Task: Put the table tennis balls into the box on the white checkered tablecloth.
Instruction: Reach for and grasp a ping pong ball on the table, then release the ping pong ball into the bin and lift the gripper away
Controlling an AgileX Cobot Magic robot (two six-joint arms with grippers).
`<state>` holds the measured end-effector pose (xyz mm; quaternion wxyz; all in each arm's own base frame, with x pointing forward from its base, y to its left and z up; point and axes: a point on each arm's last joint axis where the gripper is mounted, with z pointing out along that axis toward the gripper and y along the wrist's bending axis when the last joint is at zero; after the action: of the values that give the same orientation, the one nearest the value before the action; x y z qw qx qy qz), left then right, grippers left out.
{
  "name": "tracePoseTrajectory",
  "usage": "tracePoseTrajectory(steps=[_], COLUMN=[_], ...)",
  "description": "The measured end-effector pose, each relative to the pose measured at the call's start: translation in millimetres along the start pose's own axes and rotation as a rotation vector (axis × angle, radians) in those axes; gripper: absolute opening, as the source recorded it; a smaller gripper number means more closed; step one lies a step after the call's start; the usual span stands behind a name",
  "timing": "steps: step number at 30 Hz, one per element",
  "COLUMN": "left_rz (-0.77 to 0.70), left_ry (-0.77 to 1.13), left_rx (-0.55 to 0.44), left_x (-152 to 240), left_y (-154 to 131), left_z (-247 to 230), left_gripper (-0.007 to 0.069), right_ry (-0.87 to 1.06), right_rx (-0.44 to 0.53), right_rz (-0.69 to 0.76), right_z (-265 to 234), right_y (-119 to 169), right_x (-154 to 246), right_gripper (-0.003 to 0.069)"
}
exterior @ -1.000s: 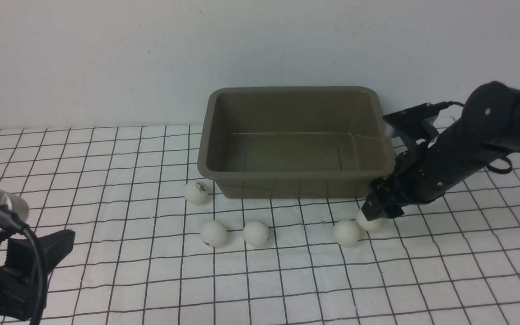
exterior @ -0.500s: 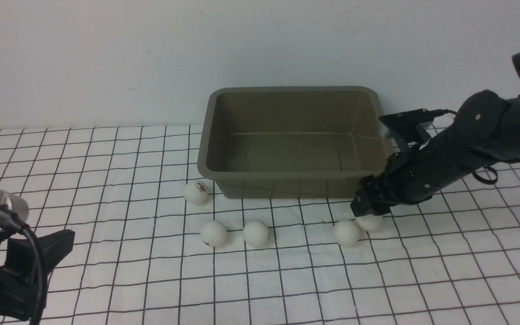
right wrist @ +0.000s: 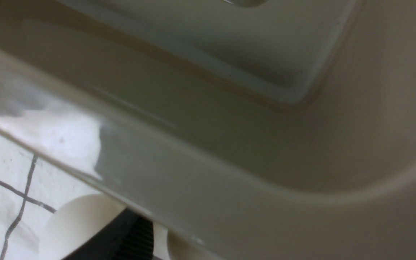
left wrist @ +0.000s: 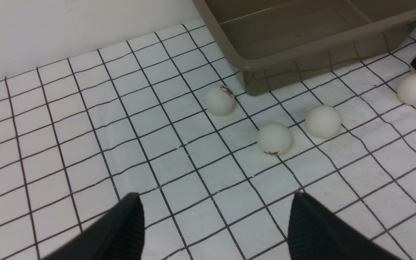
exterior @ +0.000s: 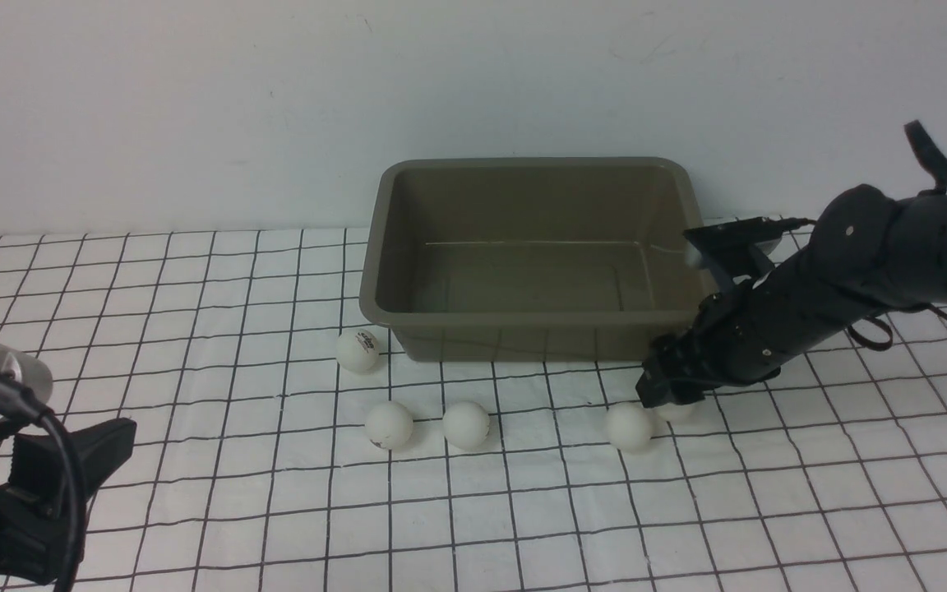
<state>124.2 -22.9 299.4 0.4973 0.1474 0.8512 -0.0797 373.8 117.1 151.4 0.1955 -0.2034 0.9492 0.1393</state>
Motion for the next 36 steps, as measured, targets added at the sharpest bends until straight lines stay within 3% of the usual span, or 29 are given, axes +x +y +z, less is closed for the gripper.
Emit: tracePoseTrajectory(steps=[3, 6, 12, 16, 25, 28, 36], left_rz=[0.0, 0.0, 0.0, 0.0, 0.0, 0.0, 0.0], left_ry=[0.0, 0.0, 0.0, 0.0, 0.001, 0.001, 0.001], left_rx=[0.0, 0.0, 0.0, 0.0, 0.0, 0.0, 0.0], left_x=[0.0, 0.0, 0.0, 0.0, 0.0, 0.0, 0.0], left_y=[0.0, 0.0, 0.0, 0.0, 0.0, 0.0, 0.0], left_z=[0.0, 0.0, 0.0, 0.0, 0.0, 0.0, 0.0], left_gripper=[0.0482, 0.0482, 0.0482, 0.0482, 0.0482, 0.0482, 0.0482], right_ry=[0.005, 0.018, 0.061, 0.118, 0.044, -0.017, -0.187], right_rx=[-0.003, -0.01, 0.014, 0.093, 0.184, 0.17, 0.025], right_rz=[0.0, -0.002, -0.063, -0.124, -0.101, -0.112, -0.085], right_z=[0.0, 0.0, -2.9, -18.6, -75.2, -89.6, -96.4], right_y=[0.3, 0.9, -0.8, -8.4, -20.6, -14.9, 1.0], right_x=[0.5, 1.6, 4.9, 8.5, 2.5, -2.1, -16.1], right_gripper=[0.0457, 0.0351, 0.0351, 0.0351, 0.0351, 0.0351, 0.0351])
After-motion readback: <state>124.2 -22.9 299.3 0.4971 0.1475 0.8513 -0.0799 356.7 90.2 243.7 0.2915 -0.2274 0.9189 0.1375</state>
